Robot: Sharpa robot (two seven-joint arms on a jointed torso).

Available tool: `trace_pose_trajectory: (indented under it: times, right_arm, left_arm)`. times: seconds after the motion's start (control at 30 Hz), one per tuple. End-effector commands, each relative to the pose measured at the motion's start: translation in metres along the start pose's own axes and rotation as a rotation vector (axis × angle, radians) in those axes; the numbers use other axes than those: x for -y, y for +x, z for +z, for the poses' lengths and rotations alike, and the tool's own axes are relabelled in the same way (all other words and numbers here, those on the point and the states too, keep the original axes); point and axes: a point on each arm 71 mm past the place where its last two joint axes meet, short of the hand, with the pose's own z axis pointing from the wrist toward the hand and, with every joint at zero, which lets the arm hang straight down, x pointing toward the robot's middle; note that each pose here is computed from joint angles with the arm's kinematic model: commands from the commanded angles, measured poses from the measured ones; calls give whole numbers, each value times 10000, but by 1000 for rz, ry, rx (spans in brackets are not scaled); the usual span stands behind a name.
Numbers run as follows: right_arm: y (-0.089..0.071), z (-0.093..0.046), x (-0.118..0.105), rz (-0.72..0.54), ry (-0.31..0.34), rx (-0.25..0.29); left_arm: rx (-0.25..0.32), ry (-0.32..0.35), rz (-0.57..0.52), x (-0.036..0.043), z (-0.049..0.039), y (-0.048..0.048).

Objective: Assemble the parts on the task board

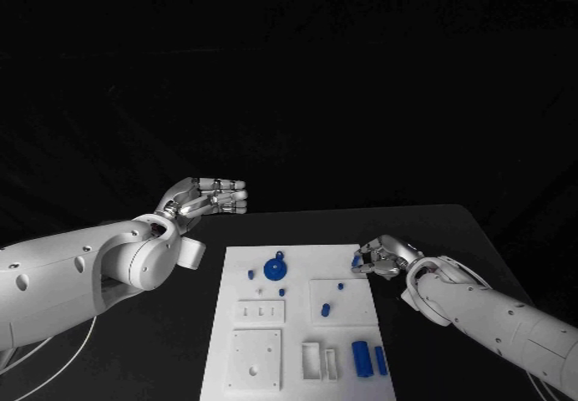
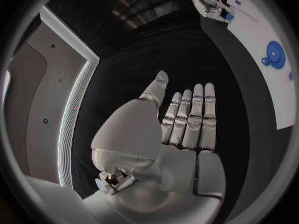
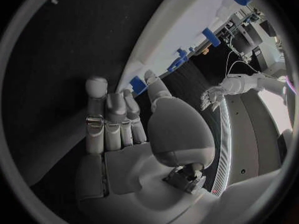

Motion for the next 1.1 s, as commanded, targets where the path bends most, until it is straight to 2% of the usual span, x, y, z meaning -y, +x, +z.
trace_pose_trajectory:
  times: [0.03, 0.33, 0.53, 1.1]
  right_arm:
    - [9, -20, 16, -46, 55, 32]
    - [10, -43, -11, -87, 85, 92]
    - [18, -44, -28, -98, 89, 110]
    - [85, -33, -70, -101, 76, 92]
  left_arm:
    - [-16, 10, -3, 13, -1, 19]
    - [-17, 10, -3, 12, -1, 20]
    - [-16, 9, -3, 11, -1, 16]
    - [-18, 7, -4, 8, 3, 17]
